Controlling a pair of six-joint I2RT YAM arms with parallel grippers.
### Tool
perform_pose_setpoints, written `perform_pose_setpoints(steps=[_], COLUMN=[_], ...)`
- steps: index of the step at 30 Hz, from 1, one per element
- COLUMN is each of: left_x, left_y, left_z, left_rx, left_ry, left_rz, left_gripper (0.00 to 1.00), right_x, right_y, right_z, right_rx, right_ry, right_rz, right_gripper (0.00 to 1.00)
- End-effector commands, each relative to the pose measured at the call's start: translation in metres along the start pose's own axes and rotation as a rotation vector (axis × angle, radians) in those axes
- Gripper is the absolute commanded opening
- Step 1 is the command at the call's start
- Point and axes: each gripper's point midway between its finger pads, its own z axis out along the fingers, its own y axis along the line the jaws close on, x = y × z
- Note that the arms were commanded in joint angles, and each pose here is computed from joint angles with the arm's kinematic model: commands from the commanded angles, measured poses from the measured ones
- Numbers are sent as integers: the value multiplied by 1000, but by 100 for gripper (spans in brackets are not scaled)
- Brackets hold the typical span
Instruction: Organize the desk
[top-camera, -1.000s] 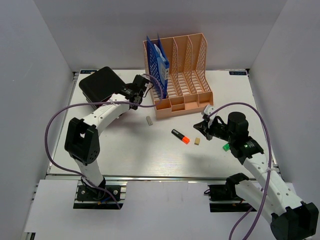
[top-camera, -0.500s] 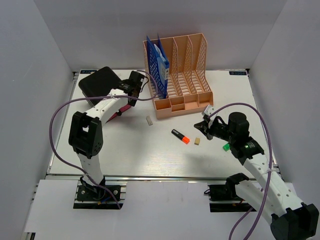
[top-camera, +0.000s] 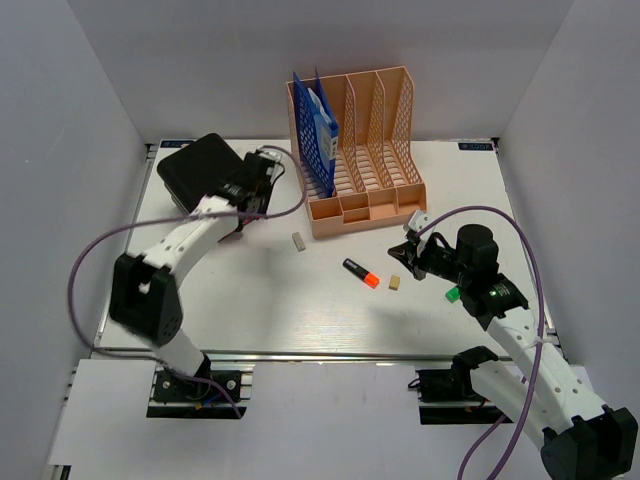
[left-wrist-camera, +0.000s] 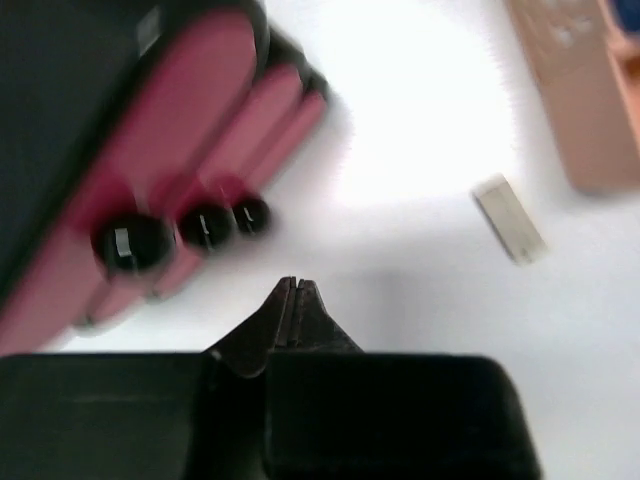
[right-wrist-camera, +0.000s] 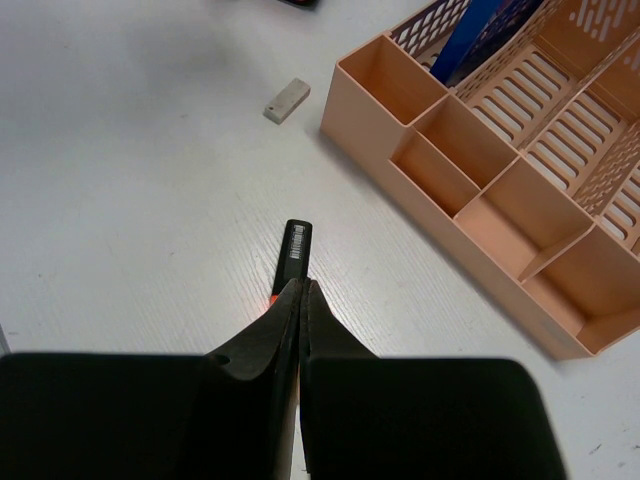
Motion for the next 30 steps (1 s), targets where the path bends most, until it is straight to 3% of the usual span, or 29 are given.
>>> perform_pose_setpoints(steps=[1, 6, 10, 11, 15, 17, 30], left_x=[-12, 26, 54, 67, 71, 67, 48], left_y=[-15, -19, -5, -5, -2, 4, 30], left_z=[-50, -33, -6, 2, 11, 8, 32], left_rx=[167, 100, -136, -174, -242, -306, -615], left_ry=[-193, -163, -54, -6, -10, -37, -93], left_rz=[-205, -453, -569, -558, -575, -558, -362], left_gripper=[0, 2, 25, 27, 39, 59, 53], right_x=[-7, -6, -5, -5, -5, -6, -2], right_y=[-3, -3, -4, -3, -4, -4, -4], right_z=[0, 0, 0, 0, 0, 0, 2], right_rx=[9, 3, 9, 7, 10, 9, 6], right_ry=[-28, -26, -24, -25, -23, -25, -10], right_rz=[-30, -29, -28, -29, -33, -36, -35], right_gripper=[0, 0, 0, 0, 0, 0, 0])
